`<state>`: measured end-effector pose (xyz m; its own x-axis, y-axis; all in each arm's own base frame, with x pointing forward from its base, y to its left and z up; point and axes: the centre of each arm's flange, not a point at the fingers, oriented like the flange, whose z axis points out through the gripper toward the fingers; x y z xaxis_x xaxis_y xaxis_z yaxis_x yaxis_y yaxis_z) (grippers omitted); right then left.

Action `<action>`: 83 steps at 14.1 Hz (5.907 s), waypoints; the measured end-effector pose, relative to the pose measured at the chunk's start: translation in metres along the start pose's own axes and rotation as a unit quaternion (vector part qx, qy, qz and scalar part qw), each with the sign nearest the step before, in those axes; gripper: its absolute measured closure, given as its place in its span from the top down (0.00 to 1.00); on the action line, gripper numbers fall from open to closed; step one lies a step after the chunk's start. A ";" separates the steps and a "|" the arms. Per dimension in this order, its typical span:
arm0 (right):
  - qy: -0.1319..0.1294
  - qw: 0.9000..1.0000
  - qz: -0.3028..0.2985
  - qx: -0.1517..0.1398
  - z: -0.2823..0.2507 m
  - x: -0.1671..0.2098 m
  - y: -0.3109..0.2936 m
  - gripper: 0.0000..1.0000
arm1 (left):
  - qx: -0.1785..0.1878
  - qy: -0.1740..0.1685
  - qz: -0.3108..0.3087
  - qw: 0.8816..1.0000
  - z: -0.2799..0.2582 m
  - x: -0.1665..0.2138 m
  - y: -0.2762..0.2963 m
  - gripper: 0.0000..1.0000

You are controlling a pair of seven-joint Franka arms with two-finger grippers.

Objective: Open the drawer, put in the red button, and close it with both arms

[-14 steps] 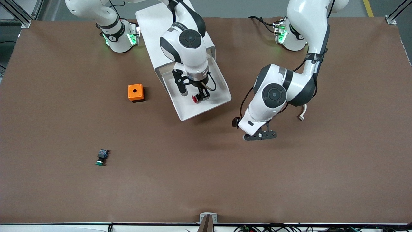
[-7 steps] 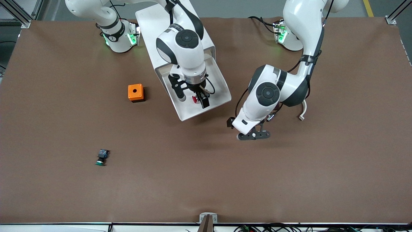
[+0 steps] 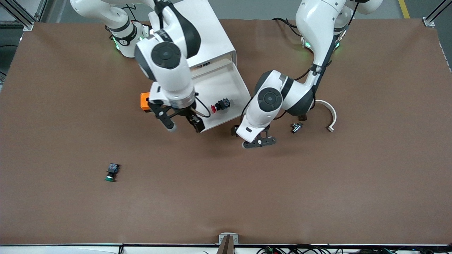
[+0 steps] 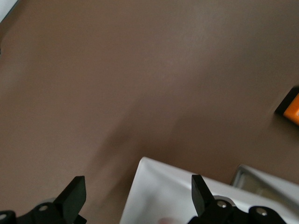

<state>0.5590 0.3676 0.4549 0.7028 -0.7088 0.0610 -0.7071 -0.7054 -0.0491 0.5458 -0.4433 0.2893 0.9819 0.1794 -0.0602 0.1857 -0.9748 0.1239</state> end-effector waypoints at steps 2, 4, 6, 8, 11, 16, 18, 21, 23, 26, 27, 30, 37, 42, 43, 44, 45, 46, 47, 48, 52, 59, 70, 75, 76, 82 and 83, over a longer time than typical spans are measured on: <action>-0.011 0.999 -0.045 -0.009 -0.027 0.048 0.023 1.00 | -0.001 -0.001 -0.011 1.000 0.001 -0.015 0.013 1.00; -0.031 0.995 -0.090 -0.017 -0.055 0.100 0.054 1.00 | 0.000 -0.003 -0.021 1.000 0.003 -0.029 0.024 1.00; -0.046 0.990 -0.135 -0.024 -0.078 0.149 0.089 1.00 | 0.000 -0.006 -0.032 0.999 0.006 -0.045 0.036 1.00; -0.059 0.981 -0.182 -0.025 -0.090 0.195 0.126 1.00 | -0.002 -0.017 -0.046 0.999 0.009 -0.064 0.049 1.00; -0.075 0.967 -0.244 -0.024 -0.094 0.259 0.181 1.00 | 0.003 -0.043 -0.069 0.997 0.016 -0.098 0.067 1.00; -0.086 0.939 -0.333 -0.010 -0.091 0.337 0.261 1.00 | 0.015 -0.087 -0.087 0.992 0.024 -0.163 0.097 1.00; -0.095 0.934 -0.344 -0.010 -0.089 0.354 0.285 1.00 | 0.023 -0.101 -0.086 0.991 0.026 -0.182 0.103 1.00; -0.115 0.931 -0.345 -0.013 -0.087 0.360 0.303 1.00 | 0.028 -0.117 -0.100 0.988 0.028 -0.207 0.111 1.00; -0.119 0.931 -0.344 -0.014 -0.093 0.363 0.309 1.00 | 0.025 -0.134 -0.114 0.984 0.028 -0.218 0.115 1.00; -0.119 0.931 -0.344 -0.013 -0.125 0.363 0.316 1.00 | 0.022 -0.142 -0.125 0.982 0.028 -0.213 0.113 1.00; -0.116 0.932 -0.344 -0.014 -0.132 0.363 0.317 1.00 | 0.021 -0.142 -0.128 0.981 0.028 -0.210 0.113 1.00; -0.114 0.935 -0.337 -0.015 -0.136 0.368 0.325 1.00 | 0.005 -0.125 -0.147 0.981 0.014 -0.161 0.099 1.00; -0.097 0.937 -0.337 -0.010 -0.156 0.370 0.326 1.00 | -0.017 0.002 -0.175 0.984 -0.069 0.023 -0.002 1.00; -0.118 0.933 -0.341 -0.014 -0.154 0.362 0.325 1.00 | 0.020 0.064 -0.159 0.985 -0.153 0.061 -0.061 1.00; -0.115 0.932 -0.343 -0.013 -0.158 0.360 0.323 1.00 | 0.029 0.066 -0.145 0.987 -0.170 0.067 -0.076 1.00; -0.109 0.932 -0.346 -0.011 -0.165 0.357 0.322 1.00 | 0.035 0.066 -0.130 0.989 -0.188 0.072 -0.093 1.00; -0.103 0.932 -0.348 -0.010 -0.174 0.353 0.323 1.00 | 0.041 0.066 -0.117 0.990 -0.206 0.077 -0.110 1.00; -0.099 0.932 -0.349 -0.008 -0.184 0.348 0.325 1.00 | 0.047 0.066 -0.106 0.991 -0.225 0.080 -0.126 1.00; -0.097 0.932 -0.350 -0.007 -0.194 0.342 0.329 1.00 | 0.052 0.065 -0.095 0.992 -0.243 0.082 -0.143 1.00; -0.097 0.932 -0.350 -0.007 -0.202 0.338 0.333 1.00 | 0.057 0.064 -0.083 0.993 -0.262 0.082 -0.158 1.00; -0.098 0.932 -0.350 -0.006 -0.203 0.327 0.340 1.00 | 0.077 0.057 -0.031 0.995 -0.328 0.071 -0.213 1.00; -0.054 0.920 -0.387 -0.017 -0.199 0.307 0.337 1.00 | 0.105 0.034 0.057 0.992 -0.403 0.035 -0.294 1.00; -0.042 0.919 -0.391 -0.010 -0.194 0.282 0.355 1.00 | 0.100 0.045 0.070 0.992 -0.398 0.026 -0.306 1.00; -0.039 0.923 -0.384 -0.005 -0.194 0.277 0.369 1.00 | 0.090 0.041 0.079 0.992 -0.386 0.025 -0.296 1.00; -0.039 0.923 -0.384 -0.005 -0.194 0.277 0.369 1.00 | 0.087 0.040 0.079 0.992 -0.386 0.026 -0.297 1.00; -0.039 0.923 -0.384 -0.005 -0.193 0.277 0.369 1.00 | 0.078 0.037 0.066 0.994 -0.391 0.036 -0.328 1.00; -0.039 0.923 -0.384 -0.005 -0.194 0.277 0.369 1.00 | 0.077 0.037 0.064 0.994 -0.392 0.036 -0.330 1.00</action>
<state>0.4774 -0.0876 0.6467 1.0000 0.0011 0.0023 0.0011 -0.9999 -0.0123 0.5342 -0.0630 0.6342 0.9982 0.0559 0.0201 0.0564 -0.9980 -0.0276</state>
